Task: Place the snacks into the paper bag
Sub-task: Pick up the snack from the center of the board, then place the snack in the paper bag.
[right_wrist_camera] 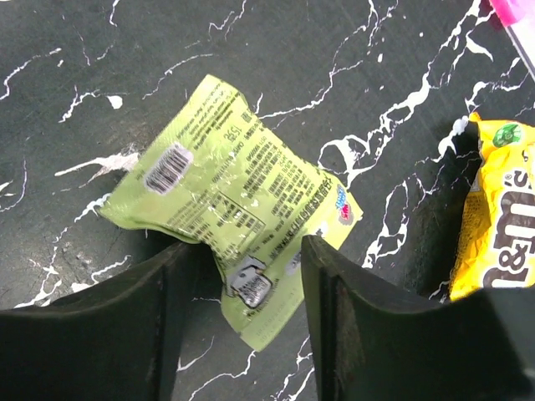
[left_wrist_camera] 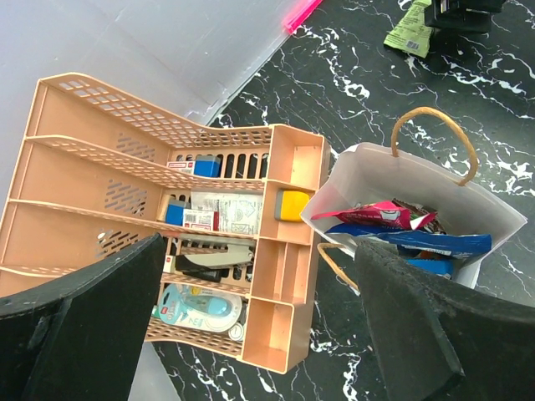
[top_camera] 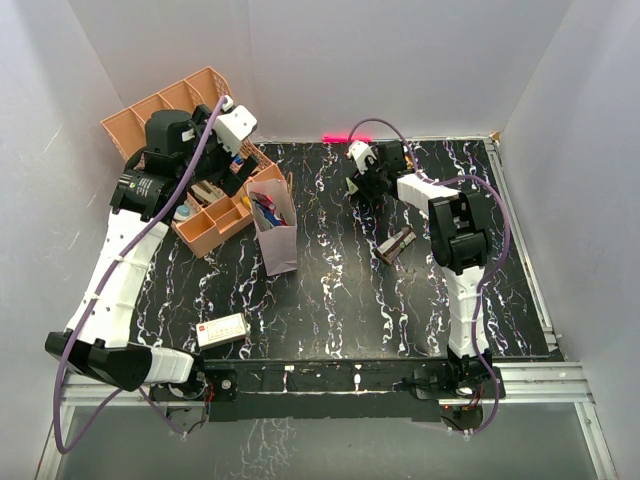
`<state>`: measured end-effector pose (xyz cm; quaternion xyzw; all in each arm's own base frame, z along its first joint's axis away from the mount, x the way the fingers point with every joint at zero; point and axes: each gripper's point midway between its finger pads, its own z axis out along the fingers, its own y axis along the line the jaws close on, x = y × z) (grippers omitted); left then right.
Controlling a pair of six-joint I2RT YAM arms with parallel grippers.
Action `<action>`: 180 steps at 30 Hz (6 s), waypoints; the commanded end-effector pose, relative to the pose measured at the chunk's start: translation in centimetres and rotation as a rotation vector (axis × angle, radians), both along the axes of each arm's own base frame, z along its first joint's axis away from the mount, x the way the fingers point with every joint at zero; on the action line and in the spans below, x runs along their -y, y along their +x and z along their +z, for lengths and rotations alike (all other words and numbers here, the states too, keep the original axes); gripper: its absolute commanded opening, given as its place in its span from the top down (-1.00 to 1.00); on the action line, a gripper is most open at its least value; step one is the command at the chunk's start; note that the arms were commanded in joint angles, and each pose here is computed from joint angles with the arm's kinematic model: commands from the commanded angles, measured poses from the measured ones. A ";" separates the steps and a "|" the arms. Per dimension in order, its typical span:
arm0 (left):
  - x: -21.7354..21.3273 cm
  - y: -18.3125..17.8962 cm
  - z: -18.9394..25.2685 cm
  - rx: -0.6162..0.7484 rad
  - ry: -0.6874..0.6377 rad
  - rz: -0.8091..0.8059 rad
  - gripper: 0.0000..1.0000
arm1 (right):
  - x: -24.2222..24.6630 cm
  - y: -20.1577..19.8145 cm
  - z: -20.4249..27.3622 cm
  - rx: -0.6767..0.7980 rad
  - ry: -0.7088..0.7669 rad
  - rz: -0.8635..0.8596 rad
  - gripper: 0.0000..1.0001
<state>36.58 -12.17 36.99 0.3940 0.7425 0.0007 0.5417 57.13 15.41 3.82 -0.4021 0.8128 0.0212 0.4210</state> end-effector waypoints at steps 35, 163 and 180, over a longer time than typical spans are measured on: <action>8.1 -8.4 -1.1 -0.122 -0.104 -0.641 -0.75 | -4.9 -14.9 21.9 -0.007 0.404 0.326 0.84; 7.9 -1.9 -8.5 0.014 0.706 -0.860 -0.21 | -4.9 -30.4 24.1 -0.008 0.505 0.506 -0.50; 9.4 -1.7 1.5 0.053 0.130 -0.413 -0.71 | 2.3 -17.7 21.9 0.162 0.321 -0.161 -0.78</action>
